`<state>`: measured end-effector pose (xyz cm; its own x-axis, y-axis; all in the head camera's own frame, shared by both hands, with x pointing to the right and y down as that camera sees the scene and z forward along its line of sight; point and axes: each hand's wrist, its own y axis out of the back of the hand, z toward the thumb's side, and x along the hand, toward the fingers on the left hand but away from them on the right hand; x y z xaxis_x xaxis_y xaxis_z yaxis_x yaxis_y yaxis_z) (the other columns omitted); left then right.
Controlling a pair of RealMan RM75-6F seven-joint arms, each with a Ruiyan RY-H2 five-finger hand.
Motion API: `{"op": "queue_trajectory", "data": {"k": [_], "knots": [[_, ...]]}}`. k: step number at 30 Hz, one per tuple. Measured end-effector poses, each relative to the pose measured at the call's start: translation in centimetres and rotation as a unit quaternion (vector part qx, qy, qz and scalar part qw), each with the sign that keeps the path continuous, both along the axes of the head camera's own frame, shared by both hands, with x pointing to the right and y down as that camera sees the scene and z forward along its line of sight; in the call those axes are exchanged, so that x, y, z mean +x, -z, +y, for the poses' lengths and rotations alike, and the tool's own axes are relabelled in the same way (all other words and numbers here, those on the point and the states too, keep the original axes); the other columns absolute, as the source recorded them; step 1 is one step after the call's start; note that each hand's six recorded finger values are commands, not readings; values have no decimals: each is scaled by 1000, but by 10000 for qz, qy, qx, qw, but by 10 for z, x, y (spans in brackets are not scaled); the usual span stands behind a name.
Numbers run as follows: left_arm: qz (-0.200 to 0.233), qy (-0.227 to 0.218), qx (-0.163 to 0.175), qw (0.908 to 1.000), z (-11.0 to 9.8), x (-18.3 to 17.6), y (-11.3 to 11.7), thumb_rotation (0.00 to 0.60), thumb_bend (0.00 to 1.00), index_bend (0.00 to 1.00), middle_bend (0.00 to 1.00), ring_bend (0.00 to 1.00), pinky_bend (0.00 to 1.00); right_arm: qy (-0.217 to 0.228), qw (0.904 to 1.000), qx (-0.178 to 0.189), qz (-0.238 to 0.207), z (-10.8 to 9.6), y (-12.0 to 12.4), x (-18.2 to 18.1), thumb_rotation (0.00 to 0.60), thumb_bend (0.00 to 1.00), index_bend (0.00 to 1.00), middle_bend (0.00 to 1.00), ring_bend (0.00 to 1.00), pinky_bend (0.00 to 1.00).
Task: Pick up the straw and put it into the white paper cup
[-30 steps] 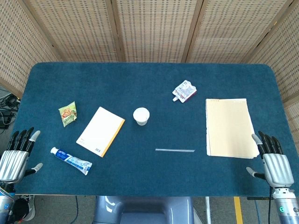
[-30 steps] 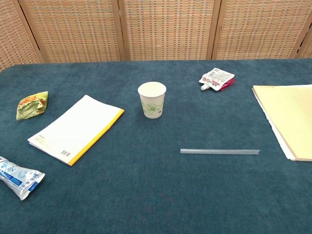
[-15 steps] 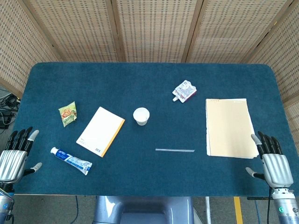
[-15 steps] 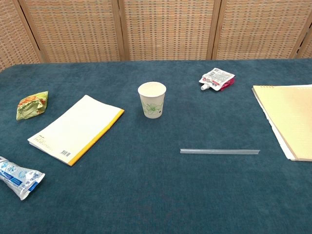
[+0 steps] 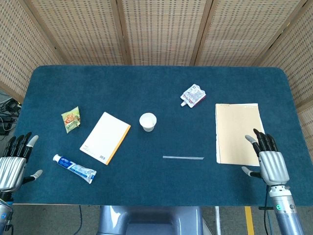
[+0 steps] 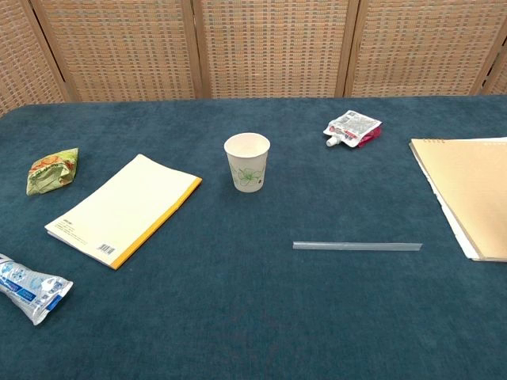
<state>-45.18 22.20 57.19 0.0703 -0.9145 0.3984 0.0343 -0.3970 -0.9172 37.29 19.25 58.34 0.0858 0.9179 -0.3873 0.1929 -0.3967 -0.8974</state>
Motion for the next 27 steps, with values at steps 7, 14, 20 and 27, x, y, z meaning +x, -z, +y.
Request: {"op": "queue_trajectory", "data": {"k": [7, 14, 20, 27], "knots": [[-46, 91, -78, 9999, -2, -6, -6, 600, 0, 0, 0, 0, 0, 36, 9987, -214, -453, -19, -23, -57, 600, 228, 258, 0, 0, 0], [9, 213, -68, 9997, -5, -12, -6, 600, 0, 0, 0, 0, 0, 22, 9946, -557, -870, -24, -50, -116, 600, 232, 352, 27, 0, 0], [58, 308, -136, 9994, -7, -17, -10, 600, 0, 0, 0, 0, 0, -27, 9918, -716, -1062, -24, -69, -164, 600, 273, 444, 104, 0, 0], [82, 384, -239, 9989, -6, -23, -14, 600, 0, 0, 0, 0, 0, -260, 9915, -729, -1044, -25, -91, -184, 600, 321, 513, 162, 0, 0]]}}
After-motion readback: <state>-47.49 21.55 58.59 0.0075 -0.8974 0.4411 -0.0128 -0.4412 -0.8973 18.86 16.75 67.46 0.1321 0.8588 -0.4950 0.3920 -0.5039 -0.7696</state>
